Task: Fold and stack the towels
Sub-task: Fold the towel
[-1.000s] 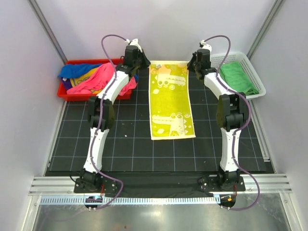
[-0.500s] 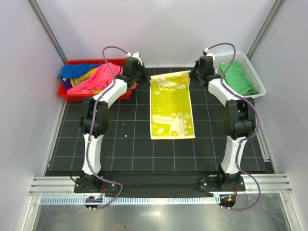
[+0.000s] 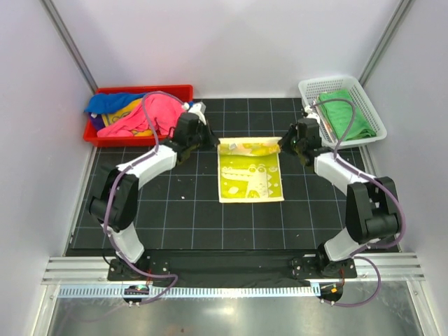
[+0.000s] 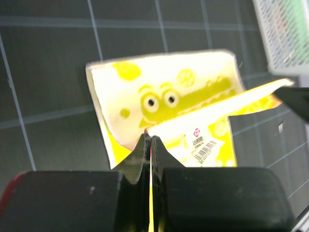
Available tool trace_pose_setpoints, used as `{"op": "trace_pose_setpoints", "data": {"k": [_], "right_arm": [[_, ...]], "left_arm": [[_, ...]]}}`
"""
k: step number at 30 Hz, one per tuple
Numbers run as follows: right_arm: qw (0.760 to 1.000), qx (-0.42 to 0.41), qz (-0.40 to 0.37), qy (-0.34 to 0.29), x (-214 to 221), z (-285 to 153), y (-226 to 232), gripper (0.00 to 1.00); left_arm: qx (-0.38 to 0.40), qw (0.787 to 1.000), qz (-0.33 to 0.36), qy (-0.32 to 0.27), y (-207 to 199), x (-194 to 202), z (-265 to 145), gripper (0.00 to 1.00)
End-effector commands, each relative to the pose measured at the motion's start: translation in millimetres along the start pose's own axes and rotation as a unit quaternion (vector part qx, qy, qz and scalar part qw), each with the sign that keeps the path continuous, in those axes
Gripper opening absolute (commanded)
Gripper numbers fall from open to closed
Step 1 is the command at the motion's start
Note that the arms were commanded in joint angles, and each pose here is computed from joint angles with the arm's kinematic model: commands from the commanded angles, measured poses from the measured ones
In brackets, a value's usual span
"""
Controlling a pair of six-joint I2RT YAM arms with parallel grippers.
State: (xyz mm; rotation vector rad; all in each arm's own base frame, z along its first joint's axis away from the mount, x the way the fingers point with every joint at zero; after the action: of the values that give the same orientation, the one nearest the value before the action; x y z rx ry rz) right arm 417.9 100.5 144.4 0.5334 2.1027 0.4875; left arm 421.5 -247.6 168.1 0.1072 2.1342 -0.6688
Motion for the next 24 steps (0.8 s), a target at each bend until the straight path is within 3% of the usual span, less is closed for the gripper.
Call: {"op": "trace_pose_setpoints", "data": {"k": [1,8,24], "right_arm": [[0.998,-0.006,0.008,-0.056,-14,-24,-5,0.01],[0.999,-0.030,0.011,-0.040,20,-58,-13,0.01],[1.000,0.004,-0.004,-0.023,55,-84,-32,0.01]], "left_arm": [[-0.026,0.999,0.010,-0.024,5,12,-14,0.00],[-0.034,0.999,0.006,-0.009,6,51,-30,0.00],[-0.022,0.999,0.036,-0.007,-23,68,-43,0.00]]}}
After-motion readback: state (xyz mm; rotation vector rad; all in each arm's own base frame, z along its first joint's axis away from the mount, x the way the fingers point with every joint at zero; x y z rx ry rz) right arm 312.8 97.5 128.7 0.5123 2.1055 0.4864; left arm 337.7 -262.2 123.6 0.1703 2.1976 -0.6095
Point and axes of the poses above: each gripper's point midway between its finger pads, its own z axis out along the fingers, its own y axis along the line the jaws close on, x = y × z, the point moved 3 cm from there along -z, back along the fingers, and after that the axes turned 7 degrees about z, right-handed, at the moved point
